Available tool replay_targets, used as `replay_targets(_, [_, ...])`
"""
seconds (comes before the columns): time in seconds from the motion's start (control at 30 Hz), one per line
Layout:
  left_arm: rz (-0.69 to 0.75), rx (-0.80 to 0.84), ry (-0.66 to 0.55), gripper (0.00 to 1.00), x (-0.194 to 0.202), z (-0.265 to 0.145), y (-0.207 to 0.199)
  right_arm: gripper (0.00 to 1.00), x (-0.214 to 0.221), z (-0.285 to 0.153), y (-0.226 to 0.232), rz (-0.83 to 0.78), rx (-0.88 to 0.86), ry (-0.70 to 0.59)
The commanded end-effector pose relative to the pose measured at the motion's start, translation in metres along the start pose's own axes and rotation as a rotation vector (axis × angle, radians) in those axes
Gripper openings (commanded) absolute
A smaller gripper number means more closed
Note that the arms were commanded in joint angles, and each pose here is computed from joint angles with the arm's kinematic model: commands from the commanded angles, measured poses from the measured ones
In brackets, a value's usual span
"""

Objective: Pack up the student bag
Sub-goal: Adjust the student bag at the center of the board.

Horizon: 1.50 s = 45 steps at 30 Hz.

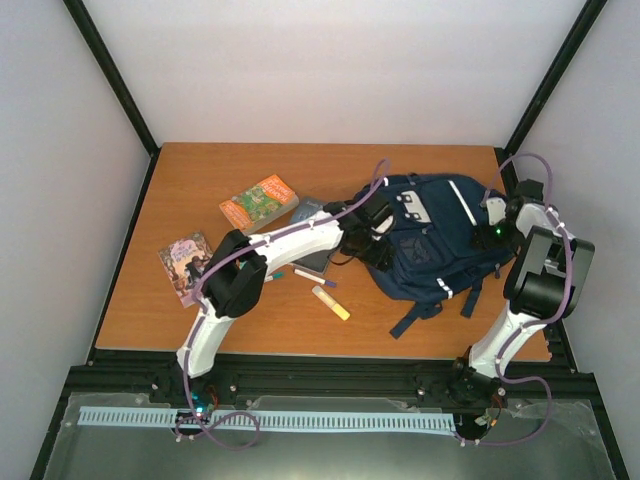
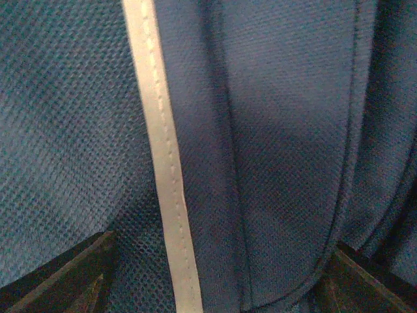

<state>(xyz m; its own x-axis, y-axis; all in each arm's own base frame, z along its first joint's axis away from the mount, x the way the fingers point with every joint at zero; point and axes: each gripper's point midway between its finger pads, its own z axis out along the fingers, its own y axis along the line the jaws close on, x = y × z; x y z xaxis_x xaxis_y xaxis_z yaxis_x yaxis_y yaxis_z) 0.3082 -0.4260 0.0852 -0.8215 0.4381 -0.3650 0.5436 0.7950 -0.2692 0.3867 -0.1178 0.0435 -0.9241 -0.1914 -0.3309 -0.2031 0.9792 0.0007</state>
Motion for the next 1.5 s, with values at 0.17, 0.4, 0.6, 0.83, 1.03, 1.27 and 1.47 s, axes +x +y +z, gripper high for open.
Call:
replay_targets(0.17, [-0.192, -0.156, -0.222, 0.91, -0.109, -0.006, 0.082, 0.79, 0.114, -0.004, 0.084, -0.006, -0.273, 0.301])
replay_targets(0.4, [-0.229, -0.198, -0.250, 0.91, -0.126, -0.036, 0.106, 0.80, 0.091, -0.061, 0.111, -0.002, -0.382, 0.189])
replay_targets(0.6, [-0.302, -0.122, -0.267, 0.91, -0.086, -0.076, 0.094, 0.84, 0.039, -0.111, 0.095, -0.053, -0.300, 0.024])
replay_targets(0.83, [-0.268, -0.030, -0.224, 0.87, -0.033, -0.082, 0.063, 0.85, -0.004, -0.103, 0.053, -0.085, -0.198, -0.011])
replay_targets(1.03, [-0.195, 0.020, -0.148, 0.86, 0.008, -0.059, 0.030, 0.99, -0.066, -0.077, 0.010, -0.131, -0.143, -0.143])
replay_targets(1.27, [-0.145, 0.130, -0.070, 0.89, 0.025, -0.033, -0.011, 1.00, -0.126, -0.037, -0.040, -0.117, -0.090, -0.207])
replay_targets(1.47, [-0.193, 0.130, -0.043, 0.91, 0.017, 0.002, -0.015, 1.00, -0.139, 0.007, -0.054, -0.138, -0.144, -0.163])
